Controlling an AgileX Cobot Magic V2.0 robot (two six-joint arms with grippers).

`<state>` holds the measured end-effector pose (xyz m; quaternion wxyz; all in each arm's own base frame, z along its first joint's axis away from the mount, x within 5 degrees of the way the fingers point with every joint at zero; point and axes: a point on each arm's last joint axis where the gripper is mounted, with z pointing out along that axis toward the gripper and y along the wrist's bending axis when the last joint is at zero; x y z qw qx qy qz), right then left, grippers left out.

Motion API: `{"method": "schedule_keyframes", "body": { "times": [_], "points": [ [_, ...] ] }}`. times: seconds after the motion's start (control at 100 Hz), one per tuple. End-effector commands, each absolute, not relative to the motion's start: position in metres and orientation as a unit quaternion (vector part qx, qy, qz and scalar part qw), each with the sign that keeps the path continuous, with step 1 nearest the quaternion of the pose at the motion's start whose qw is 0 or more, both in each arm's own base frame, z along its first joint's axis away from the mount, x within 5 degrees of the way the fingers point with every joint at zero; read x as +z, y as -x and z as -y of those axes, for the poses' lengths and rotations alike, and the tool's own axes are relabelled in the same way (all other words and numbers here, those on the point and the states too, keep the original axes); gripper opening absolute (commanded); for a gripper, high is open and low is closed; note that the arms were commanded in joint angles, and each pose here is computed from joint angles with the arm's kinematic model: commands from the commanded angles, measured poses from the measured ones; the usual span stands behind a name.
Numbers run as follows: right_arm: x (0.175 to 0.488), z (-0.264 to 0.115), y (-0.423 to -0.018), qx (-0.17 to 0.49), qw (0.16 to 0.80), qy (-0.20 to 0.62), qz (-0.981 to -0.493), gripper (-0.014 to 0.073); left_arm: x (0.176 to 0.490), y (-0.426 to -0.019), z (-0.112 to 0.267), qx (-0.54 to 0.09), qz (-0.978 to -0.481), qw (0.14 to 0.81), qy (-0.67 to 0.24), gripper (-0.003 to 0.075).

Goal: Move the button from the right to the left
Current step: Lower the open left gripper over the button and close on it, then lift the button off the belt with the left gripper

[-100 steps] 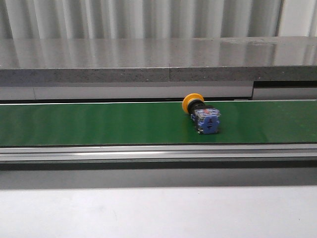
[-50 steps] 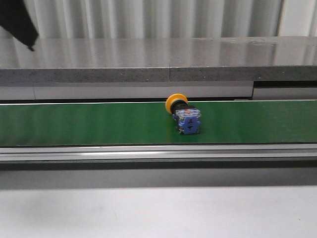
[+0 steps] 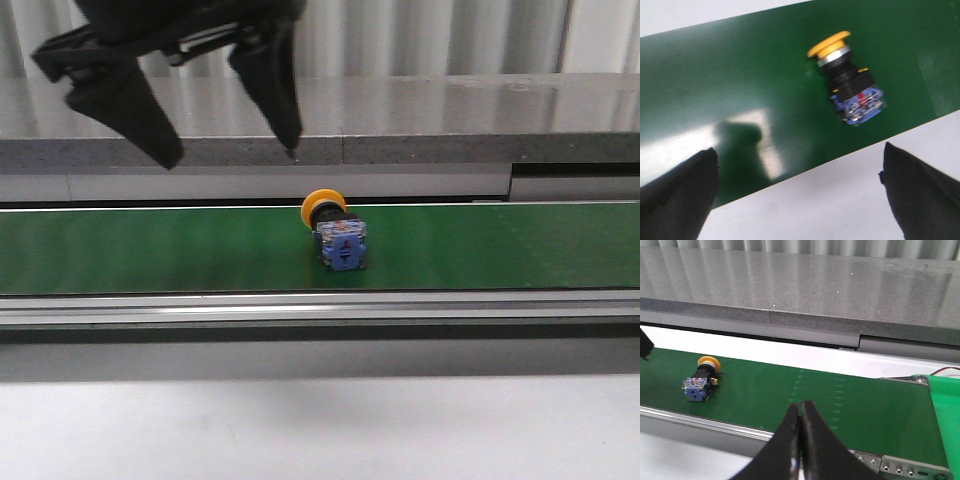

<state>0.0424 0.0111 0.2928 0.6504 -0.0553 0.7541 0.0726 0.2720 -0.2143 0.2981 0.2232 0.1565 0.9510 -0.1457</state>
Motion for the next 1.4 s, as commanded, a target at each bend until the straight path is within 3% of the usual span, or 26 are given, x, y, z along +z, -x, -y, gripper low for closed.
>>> {"method": "schedule_keyframes", "body": {
  "times": [0.0,0.28,0.78,0.87,1.11,1.21,1.39],
  "points": [
    [0.307,-0.010,-0.043,0.071,0.685,0.053,-0.723,-0.0065,0.320,-0.274,0.236,-0.180,-0.936,0.255,-0.162,0.0638],
    [0.307,-0.010,-0.043,0.071,0.685,0.053,-0.723,-0.0065,0.302,-0.295,0.267,-0.159,-0.949,0.208,-0.176,0.0638],
    [0.307,-0.010,-0.043,0.071,0.685,0.053,-0.723,-0.0065,0.265,-0.310,0.272,-0.105,-0.965,0.181,-0.157,0.0627],
    [0.307,-0.010,-0.043,0.071,0.685,0.053,-0.723,-0.0065,0.263,-0.311,0.272,-0.101,-0.966,0.181,-0.154,0.0535],
    [0.307,-0.010,-0.043,0.071,0.685,0.053,-0.723,-0.0065,0.263,-0.312,0.271,-0.096,-0.966,0.184,-0.152,0.0075],
    [0.307,-0.010,-0.043,0.071,0.685,0.053,-0.723,-0.0065,0.264,-0.312,0.271,-0.096,-0.966,0.184,-0.152,0.0008],
    [0.307,-0.010,-0.043,0.071,0.685,0.053,-0.723,-0.0065,0.284,-0.309,0.268,-0.096,-0.962,0.193,-0.167,0.0008]
  ]
}}
